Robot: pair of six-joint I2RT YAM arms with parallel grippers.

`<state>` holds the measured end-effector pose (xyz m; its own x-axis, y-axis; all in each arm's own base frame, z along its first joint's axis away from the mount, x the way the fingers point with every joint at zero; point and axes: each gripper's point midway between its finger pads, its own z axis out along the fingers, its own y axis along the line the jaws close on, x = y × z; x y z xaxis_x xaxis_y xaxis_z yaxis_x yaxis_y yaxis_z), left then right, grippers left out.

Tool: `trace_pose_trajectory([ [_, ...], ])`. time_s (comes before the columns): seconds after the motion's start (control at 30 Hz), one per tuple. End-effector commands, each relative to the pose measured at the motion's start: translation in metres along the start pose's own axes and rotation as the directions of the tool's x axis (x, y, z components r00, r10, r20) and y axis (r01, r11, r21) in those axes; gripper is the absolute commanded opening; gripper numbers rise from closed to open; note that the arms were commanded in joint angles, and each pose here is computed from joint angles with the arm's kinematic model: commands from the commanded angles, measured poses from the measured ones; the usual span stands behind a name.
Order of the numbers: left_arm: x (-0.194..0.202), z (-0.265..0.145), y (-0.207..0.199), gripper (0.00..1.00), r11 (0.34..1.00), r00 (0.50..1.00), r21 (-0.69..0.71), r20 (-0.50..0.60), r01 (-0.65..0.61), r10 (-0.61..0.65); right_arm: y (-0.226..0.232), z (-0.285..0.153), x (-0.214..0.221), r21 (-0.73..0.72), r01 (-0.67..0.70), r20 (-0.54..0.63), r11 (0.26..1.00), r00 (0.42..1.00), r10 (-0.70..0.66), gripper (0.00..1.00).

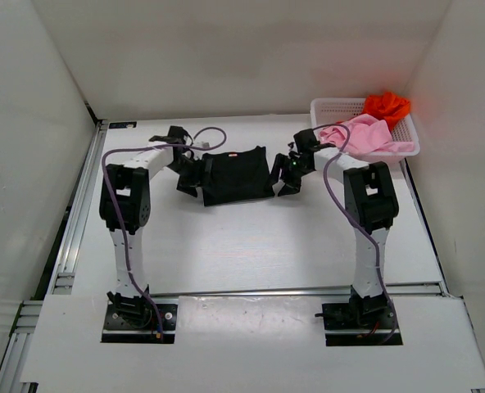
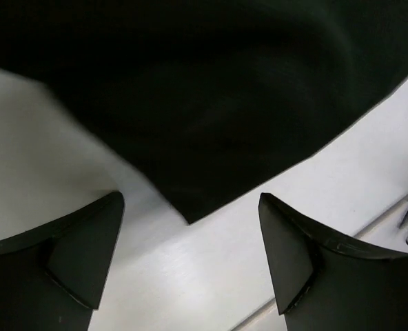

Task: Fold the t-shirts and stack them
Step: Fold the long partially folded tshirt into a neat square

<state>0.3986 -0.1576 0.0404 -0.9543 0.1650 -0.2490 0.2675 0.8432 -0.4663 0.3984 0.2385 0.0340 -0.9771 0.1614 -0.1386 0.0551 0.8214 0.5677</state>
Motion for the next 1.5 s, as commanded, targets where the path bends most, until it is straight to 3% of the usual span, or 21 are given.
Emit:
trace_pose_trajectory([
  [0.0,-0.006,0.0,-0.005,0.9,0.999,1.0,0.031,0.017,-0.018,0.017,0.005,0.005,0.009,-0.031,0.013,-0.039,0.999,0.999,-0.014,0.67],
  [0.13,-0.001,0.014,-0.001,0.77,0.999,1.0,0.051,-0.016,0.002,-0.001,0.002,0.015,0.018,-0.032,0.001,-0.069,0.999,0.998,-0.003,0.62],
  [0.17,-0.001,0.014,-0.003,0.65,0.998,1.0,0.061,-0.016,0.002,-0.001,0.0,0.017,0.024,-0.039,-0.015,-0.087,0.999,0.996,0.012,0.57],
  [0.27,-0.002,0.015,-0.004,0.43,0.997,1.0,0.073,-0.016,0.003,-0.001,0.001,0.02,0.03,-0.061,-0.036,-0.1,0.997,0.995,0.029,0.24],
  [0.3,-0.002,0.015,-0.004,0.26,0.997,1.0,0.073,-0.016,0.003,-0.001,0.002,0.021,0.028,-0.066,-0.031,-0.092,0.997,0.995,0.024,0.06],
  [0.33,-0.002,0.015,-0.006,0.2,0.997,1.0,0.082,-0.016,0.003,-0.001,0.002,0.021,0.028,-0.066,-0.041,-0.093,0.997,0.995,0.035,0.0],
  [0.4,-0.004,0.012,-0.009,0.1,0.996,1.0,0.093,-0.008,-0.002,0.003,0.007,0.019,0.032,-0.1,-0.037,-0.101,0.994,0.994,0.027,0.0],
  [0.63,0.037,-0.011,-0.024,0.1,0.994,0.998,0.11,-0.055,0.029,-0.023,0.007,-0.01,0.086,-0.123,0.027,-0.132,0.992,0.99,-0.043,0.0],
  [0.83,0.132,-0.032,-0.048,0.1,0.987,0.956,0.096,-0.277,0.128,-0.097,-0.007,-0.031,0.176,-0.113,0.101,-0.244,0.988,0.962,-0.126,0.0],
  [0.9,0.158,-0.038,-0.059,0.23,0.987,0.938,0.093,-0.332,0.133,-0.095,-0.014,-0.04,0.203,-0.118,0.101,-0.276,0.988,0.952,-0.131,0.01],
  [0.93,0.165,-0.042,-0.058,0.41,0.987,0.932,0.079,-0.347,0.139,-0.103,-0.015,-0.042,0.212,-0.118,0.109,-0.285,0.987,0.949,-0.139,0.13],
  [0.97,0.173,-0.046,-0.063,0.49,0.986,0.922,0.076,-0.373,0.145,-0.107,-0.014,-0.048,0.214,-0.128,0.117,-0.271,0.985,0.951,-0.148,0.23],
  [1.03,0.17,-0.054,-0.062,0.58,0.992,0.939,0.056,-0.334,0.111,-0.086,-0.029,-0.055,0.227,-0.082,0.121,-0.292,0.989,0.946,-0.14,0.44],
  [1.13,0.154,-0.069,-0.059,0.62,0.999,0.961,0.001,-0.272,0.053,-0.051,-0.027,-0.073,0.226,-0.066,0.173,-0.267,0.983,0.946,-0.185,0.53],
  [1.3,0.081,-0.085,-0.048,0.69,0.993,0.997,-0.087,0.016,-0.075,0.076,-0.005,-0.101,0.18,-0.027,0.333,-0.09,0.943,0.938,-0.334,0.57],
  [1.4,0.058,-0.076,-0.041,0.7,0.985,0.989,-0.13,0.078,-0.112,0.123,0.006,-0.103,0.157,-0.004,0.364,-0.034,0.931,0.931,-0.364,0.58],
  [1.47,0.054,-0.061,-0.035,0.7,0.983,0.991,-0.147,0.049,-0.113,0.121,0.019,-0.096,0.135,-0.001,0.382,-0.012,0.924,0.924,-0.382,0.58],
])
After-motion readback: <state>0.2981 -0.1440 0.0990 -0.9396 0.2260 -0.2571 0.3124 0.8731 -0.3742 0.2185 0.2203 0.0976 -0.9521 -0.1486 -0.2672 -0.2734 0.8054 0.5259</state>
